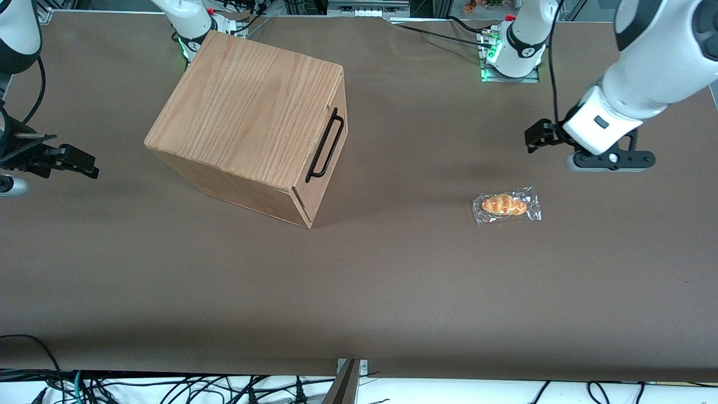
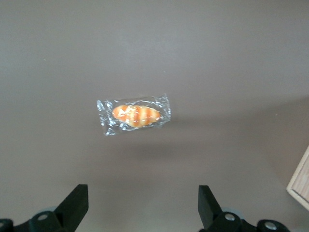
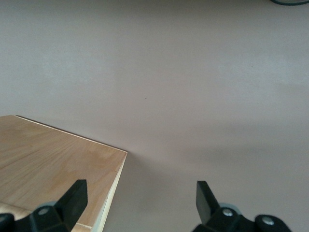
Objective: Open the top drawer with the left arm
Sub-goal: 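Move the open left gripper toward the black handle of the wooden drawer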
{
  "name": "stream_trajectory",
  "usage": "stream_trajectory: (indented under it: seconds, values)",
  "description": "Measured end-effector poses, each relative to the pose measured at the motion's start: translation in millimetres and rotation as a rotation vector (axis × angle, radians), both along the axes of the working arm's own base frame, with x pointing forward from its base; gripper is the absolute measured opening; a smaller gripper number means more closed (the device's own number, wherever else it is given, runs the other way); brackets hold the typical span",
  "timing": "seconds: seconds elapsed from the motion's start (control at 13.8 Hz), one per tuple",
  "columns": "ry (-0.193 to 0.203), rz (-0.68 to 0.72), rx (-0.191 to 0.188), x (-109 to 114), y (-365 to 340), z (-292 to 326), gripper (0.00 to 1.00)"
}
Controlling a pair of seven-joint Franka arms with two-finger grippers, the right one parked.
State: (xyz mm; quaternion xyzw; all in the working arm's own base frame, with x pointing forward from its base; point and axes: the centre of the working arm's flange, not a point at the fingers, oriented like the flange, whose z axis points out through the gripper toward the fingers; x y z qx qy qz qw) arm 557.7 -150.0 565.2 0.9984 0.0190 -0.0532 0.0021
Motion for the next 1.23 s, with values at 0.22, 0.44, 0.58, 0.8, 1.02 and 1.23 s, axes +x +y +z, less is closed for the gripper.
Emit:
stream_trajectory:
  seconds: [0.22,0.44,0.58,0.8,1.02,1.23]
  values:
    - [0.023,0.027,-0.037,-9,-33,-3,1.00]
    - [0.066,0.046,-0.095,-10,-51,-13,1.00]
    - [0.075,0.066,-0.097,-15,-73,-18,1.00]
    - [0.075,0.109,-0.094,-32,-113,-15,1.00]
    - [0.046,0.152,-0.116,-48,-156,-11,1.00]
    - [0.051,0.189,-0.130,-64,-192,-14,1.00]
